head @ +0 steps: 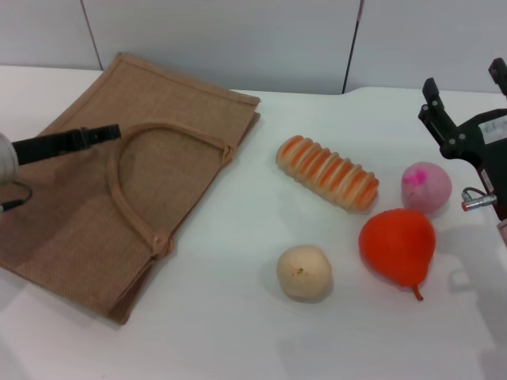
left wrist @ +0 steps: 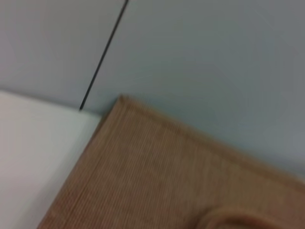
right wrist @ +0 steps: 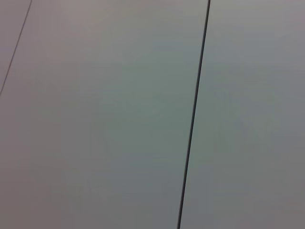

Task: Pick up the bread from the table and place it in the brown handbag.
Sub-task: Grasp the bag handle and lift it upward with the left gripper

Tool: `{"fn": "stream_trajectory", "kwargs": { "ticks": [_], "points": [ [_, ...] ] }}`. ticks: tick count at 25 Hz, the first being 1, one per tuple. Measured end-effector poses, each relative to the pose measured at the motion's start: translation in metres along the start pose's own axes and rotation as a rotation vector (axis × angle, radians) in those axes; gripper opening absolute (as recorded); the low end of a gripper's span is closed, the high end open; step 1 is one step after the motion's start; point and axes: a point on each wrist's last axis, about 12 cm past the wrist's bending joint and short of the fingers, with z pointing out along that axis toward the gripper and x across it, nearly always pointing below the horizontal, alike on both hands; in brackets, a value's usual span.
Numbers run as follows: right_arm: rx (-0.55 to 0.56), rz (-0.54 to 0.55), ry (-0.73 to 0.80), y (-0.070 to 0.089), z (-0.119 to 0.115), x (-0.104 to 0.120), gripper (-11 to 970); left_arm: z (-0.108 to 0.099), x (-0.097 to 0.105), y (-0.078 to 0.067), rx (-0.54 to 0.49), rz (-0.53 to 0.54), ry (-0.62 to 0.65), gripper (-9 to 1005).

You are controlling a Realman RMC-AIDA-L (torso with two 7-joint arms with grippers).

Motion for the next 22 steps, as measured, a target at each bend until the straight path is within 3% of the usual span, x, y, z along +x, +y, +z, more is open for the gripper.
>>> {"fn": "stream_trajectory", "kwargs": {
  "ticks": [6,22],
  "points": [
    [0.000,-0.001,0.000,0.000,0.000,0.000,876,0.012,-0.009,-0.006,-0.067,0.068,0.118,689],
    [-0.002,-0.002,0.004,0.000,0.001,0.001,875,0.028,-0.013,-0.018,-0.104,0.200,0.223,688]
  ]
}}
